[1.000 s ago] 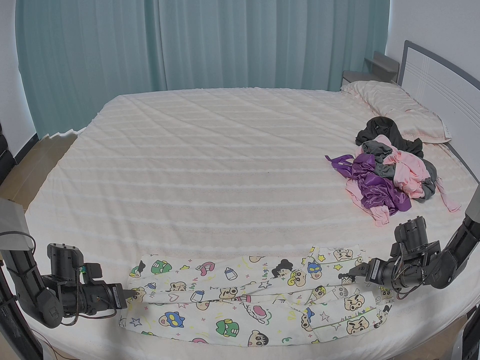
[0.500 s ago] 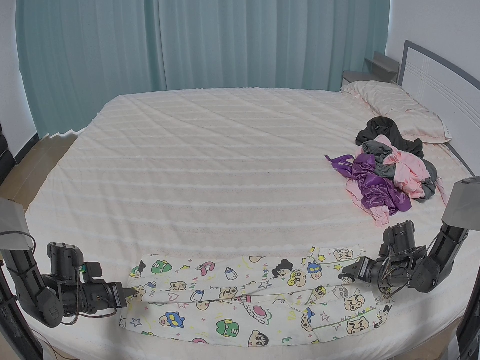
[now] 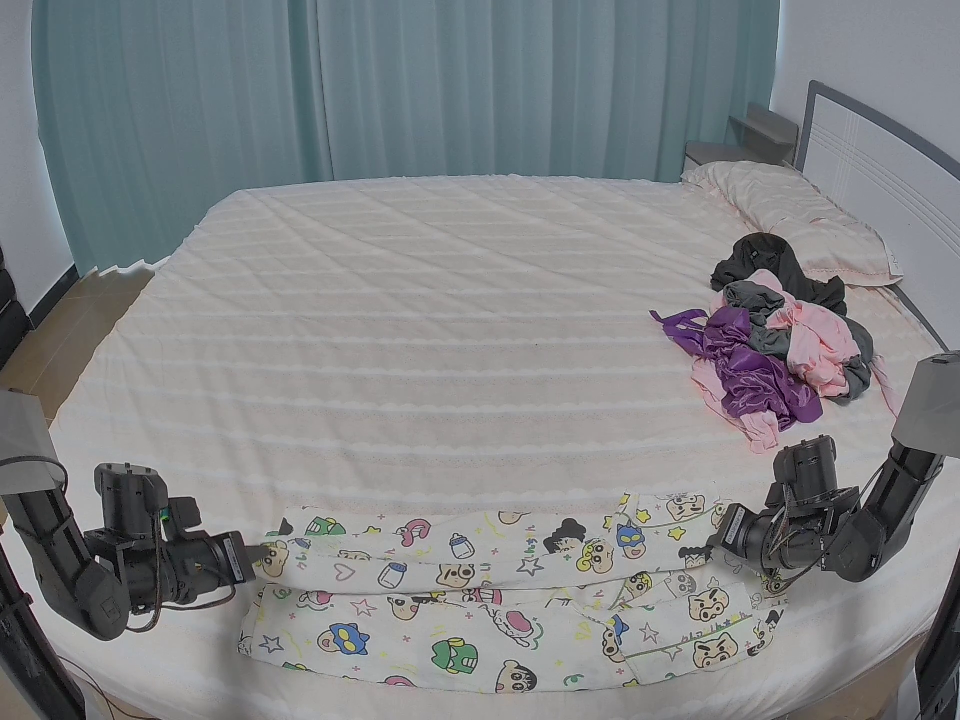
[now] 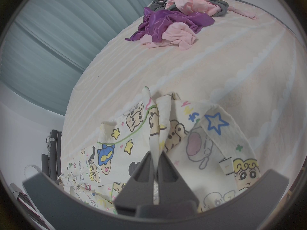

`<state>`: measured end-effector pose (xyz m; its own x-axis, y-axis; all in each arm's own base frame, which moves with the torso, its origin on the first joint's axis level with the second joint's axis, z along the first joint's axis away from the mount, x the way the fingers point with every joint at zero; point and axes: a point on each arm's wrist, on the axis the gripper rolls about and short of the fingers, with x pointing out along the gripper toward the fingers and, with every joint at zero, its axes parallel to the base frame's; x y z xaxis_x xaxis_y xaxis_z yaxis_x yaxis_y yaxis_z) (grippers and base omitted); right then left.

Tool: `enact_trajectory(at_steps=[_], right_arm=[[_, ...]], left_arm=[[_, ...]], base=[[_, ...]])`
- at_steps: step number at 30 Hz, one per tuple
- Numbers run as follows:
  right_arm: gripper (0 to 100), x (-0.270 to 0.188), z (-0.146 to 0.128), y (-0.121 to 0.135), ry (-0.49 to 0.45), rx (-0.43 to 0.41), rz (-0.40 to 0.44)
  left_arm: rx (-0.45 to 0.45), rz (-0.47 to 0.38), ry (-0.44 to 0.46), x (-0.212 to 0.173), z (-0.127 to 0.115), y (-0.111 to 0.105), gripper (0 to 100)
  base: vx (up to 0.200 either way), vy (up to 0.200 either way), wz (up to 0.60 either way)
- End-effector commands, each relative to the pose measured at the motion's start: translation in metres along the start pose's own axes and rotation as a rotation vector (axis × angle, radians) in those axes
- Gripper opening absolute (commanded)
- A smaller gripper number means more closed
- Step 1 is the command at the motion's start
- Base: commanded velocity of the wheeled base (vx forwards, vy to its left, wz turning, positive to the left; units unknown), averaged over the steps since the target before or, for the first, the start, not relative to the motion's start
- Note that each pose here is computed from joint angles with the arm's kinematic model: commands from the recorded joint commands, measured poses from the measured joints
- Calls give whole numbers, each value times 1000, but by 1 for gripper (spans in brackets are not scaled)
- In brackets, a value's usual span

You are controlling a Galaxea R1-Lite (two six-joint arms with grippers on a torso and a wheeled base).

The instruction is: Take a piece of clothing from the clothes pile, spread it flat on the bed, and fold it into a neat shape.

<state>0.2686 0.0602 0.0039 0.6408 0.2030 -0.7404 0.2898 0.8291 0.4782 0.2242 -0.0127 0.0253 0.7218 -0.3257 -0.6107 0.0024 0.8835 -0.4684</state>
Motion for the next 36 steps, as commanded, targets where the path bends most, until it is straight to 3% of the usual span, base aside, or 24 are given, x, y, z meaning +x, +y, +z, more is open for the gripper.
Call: enact_trajectory(at_steps=[1,6,10,14,21,26,30,36], right_arm=[[0,-8,13,3,-52,17,32],[0,-16,27,13,-111,52,80],[0,-16,31,16,-126,52,93],[0,-15,43,21,-165,62,115],[0,-20,48,27,-196,92,147],[0,-20,45,26,-185,94,141],[0,-22,34,20,-152,89,117],[0,-30,21,11,-124,82,98]], left_arm=[[-6,5,-135,11,27,-19,0],[-2,26,-240,29,50,-36,0],[-11,8,-243,34,60,-45,0],[-82,-29,-274,41,85,-60,0],[-139,-39,-370,45,108,-70,0],[-159,-22,-367,45,105,-67,0],[-166,26,-307,50,88,-55,0],[-184,74,-291,50,73,-39,0]], base=[[0,0,0],[0,0,0],[0,0,0],[0,0,0],[0,0,0],[0,0,0],[0,0,0],[0,0,0]])
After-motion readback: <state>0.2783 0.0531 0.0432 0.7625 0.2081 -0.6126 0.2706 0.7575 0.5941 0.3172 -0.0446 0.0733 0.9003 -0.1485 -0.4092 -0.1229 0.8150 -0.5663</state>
